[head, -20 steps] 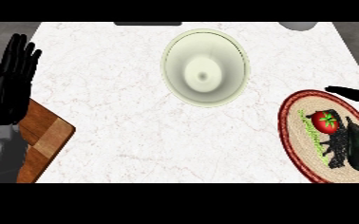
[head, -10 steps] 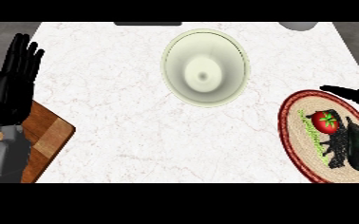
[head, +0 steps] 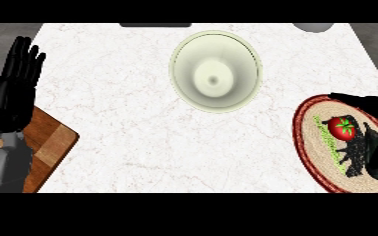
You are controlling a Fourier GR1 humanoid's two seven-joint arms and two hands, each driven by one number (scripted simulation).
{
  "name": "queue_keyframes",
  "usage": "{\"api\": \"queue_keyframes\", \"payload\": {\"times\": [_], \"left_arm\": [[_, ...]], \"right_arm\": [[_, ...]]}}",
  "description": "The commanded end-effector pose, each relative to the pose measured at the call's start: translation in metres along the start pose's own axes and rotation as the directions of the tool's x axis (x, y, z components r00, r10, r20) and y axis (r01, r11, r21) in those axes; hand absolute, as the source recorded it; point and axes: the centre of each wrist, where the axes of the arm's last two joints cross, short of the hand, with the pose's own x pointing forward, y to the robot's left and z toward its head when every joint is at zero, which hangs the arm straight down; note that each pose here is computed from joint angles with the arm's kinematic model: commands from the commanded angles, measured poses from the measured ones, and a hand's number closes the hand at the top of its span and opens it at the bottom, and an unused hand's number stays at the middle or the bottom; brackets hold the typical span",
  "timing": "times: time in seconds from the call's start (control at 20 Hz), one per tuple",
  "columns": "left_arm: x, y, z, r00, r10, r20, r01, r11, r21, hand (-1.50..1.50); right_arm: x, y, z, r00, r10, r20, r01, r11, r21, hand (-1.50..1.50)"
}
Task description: Pick the tomato from the placemat and place it in the bowl
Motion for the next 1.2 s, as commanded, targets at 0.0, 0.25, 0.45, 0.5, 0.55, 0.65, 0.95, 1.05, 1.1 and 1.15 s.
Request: {"api": "queue_keyframes", "payload": {"times": [0.0, 0.25, 0.45, 0.5, 0.55, 0.65, 0.95, 1.05, 1.1, 1.15], "left_arm": [[-0.015, 0.017, 0.008, 1.000, 0.014, 0.010, -0.014, 1.000, -0.005, 0.00], [-0.011, 0.007, -0.007, 1.000, 0.001, -0.007, -0.001, 1.000, 0.002, 0.00], [-0.015, 0.013, 0.007, 1.000, 0.000, -0.009, 0.000, 1.000, -0.004, 0.00], [0.009, -0.008, -0.015, 1.000, 0.003, -0.007, -0.003, 1.000, 0.003, 0.00], [-0.003, -0.011, -0.006, 1.000, -0.025, 0.003, 0.025, 1.000, 0.003, 0.00], [-0.015, 0.008, 0.013, 1.000, -0.005, -0.008, 0.005, 1.000, -0.008, 0.00], [-0.002, -0.011, 0.004, 1.000, 0.003, -0.003, -0.003, 1.000, 0.011, 0.00], [0.002, 0.005, -0.002, 1.000, -0.002, 0.003, 0.002, 1.000, -0.010, 0.00], [0.005, -0.006, 0.006, 1.000, 0.004, -0.009, -0.004, 1.000, -0.008, 0.00], [-0.011, 0.006, 0.000, 1.000, 0.006, -0.009, -0.006, 1.000, -0.001, 0.00]], "right_arm": [[-0.019, 0.023, -0.002, 1.000, 0.000, -0.008, 0.000, 1.000, 0.014, -1.50], [-0.006, 0.012, -0.018, 1.000, 0.002, -0.016, -0.001, 0.999, 0.036, -1.50], [-0.013, 0.031, -0.032, 0.999, 0.011, -0.034, -0.010, 0.999, 0.049, -1.50], [-0.005, 0.022, -0.027, 0.999, 0.014, -0.050, -0.011, 0.999, 0.047, -1.50], [-0.011, 0.031, -0.039, 0.997, 0.013, -0.075, -0.009, 0.999, 0.049, -1.50], [-0.026, 0.057, -0.031, 0.997, 0.010, -0.079, -0.006, 0.999, 0.049, -1.50], [-0.028, 0.036, -0.048, 0.994, 0.035, -0.105, -0.030, 0.998, 0.055, -1.50], [-0.027, 0.032, -0.048, 1.000, 0.024, -0.008, -0.024, 1.000, -0.019, 1.50], [-0.038, 0.029, -0.041, 1.000, 0.019, -0.020, -0.020, 0.997, -0.070, 1.50], [-0.047, 0.061, -0.044, 0.999, 0.031, -0.013, -0.031, 0.998, -0.056, 1.50]]}}
